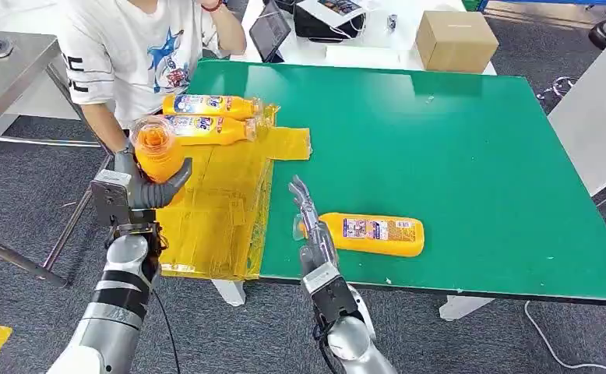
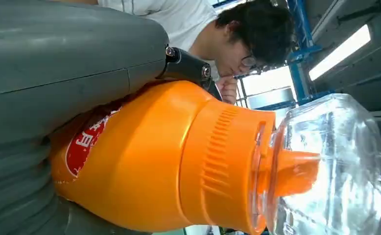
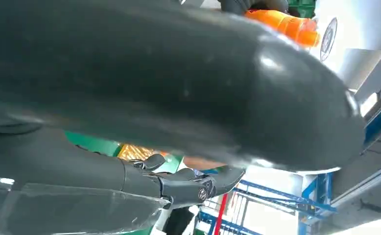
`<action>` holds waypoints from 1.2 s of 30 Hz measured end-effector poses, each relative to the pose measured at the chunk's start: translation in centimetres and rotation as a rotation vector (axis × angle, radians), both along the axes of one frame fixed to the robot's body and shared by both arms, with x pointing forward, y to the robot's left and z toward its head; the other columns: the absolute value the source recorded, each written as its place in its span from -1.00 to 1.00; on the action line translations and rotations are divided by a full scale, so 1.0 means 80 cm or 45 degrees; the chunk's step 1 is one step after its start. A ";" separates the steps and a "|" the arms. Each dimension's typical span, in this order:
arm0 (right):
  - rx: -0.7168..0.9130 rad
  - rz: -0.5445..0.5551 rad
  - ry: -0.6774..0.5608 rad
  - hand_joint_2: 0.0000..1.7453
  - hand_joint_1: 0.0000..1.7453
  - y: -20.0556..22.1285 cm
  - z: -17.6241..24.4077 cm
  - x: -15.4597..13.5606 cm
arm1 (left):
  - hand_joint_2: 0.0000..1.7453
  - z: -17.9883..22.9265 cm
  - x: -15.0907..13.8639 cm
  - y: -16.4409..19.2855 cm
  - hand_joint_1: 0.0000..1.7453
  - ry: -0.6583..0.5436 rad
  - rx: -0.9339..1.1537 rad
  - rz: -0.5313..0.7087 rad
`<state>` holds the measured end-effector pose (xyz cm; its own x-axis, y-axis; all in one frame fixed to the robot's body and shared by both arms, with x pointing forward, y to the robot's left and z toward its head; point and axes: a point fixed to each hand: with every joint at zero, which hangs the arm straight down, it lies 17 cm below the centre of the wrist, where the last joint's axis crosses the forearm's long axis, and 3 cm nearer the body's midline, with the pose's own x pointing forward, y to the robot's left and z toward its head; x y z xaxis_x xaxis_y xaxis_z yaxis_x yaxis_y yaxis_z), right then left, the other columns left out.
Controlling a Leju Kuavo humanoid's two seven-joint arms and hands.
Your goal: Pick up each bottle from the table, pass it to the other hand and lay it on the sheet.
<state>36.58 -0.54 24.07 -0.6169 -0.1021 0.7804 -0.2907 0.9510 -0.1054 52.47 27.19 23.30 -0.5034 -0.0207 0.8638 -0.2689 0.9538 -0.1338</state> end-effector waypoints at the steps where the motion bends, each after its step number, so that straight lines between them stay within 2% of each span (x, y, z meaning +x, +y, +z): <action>1: 0.000 0.000 0.000 -1.00 -1.00 0.000 0.000 0.000 | 1.00 0.000 0.000 0.000 1.00 0.001 0.000 0.001; 10: 0.034 -0.032 -0.056 -1.00 -1.00 -0.009 0.010 -0.005 | 1.00 -0.008 0.001 -0.005 1.00 0.023 0.084 0.010; 15: 0.136 -0.196 -0.145 -1.00 -1.00 -0.052 0.048 -0.002 | 1.00 -0.031 0.006 -0.028 1.00 0.100 0.474 0.082; 19: 0.223 -0.313 -0.197 -1.00 -1.00 -0.093 0.078 0.002 | 1.00 -0.060 0.018 -0.060 1.00 0.168 0.926 0.083; 23: 0.238 -0.319 -0.208 -1.00 -1.00 -0.102 0.084 0.003 | 1.00 -0.100 0.023 -0.085 1.00 0.224 1.268 0.004; 27: 0.245 -0.318 -0.211 -1.00 -1.00 -0.106 0.086 0.004 | 1.00 -0.139 0.023 -0.092 1.00 0.295 1.465 -0.092; 32: 0.251 -0.318 -0.217 -1.00 -1.00 -0.109 0.089 0.003 | 1.00 -0.164 0.020 -0.087 1.00 0.347 1.532 -0.147; 36: 0.248 -0.283 -0.189 -1.00 -1.00 -0.104 0.085 0.005 | 1.00 -0.191 0.018 -0.084 1.00 0.439 1.541 -0.254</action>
<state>37.00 -8.89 30.87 -0.7463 -0.0903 0.6594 -0.0686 0.9959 0.0587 53.88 20.44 8.05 -0.3427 -0.8340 0.4325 0.0459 0.4449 0.8944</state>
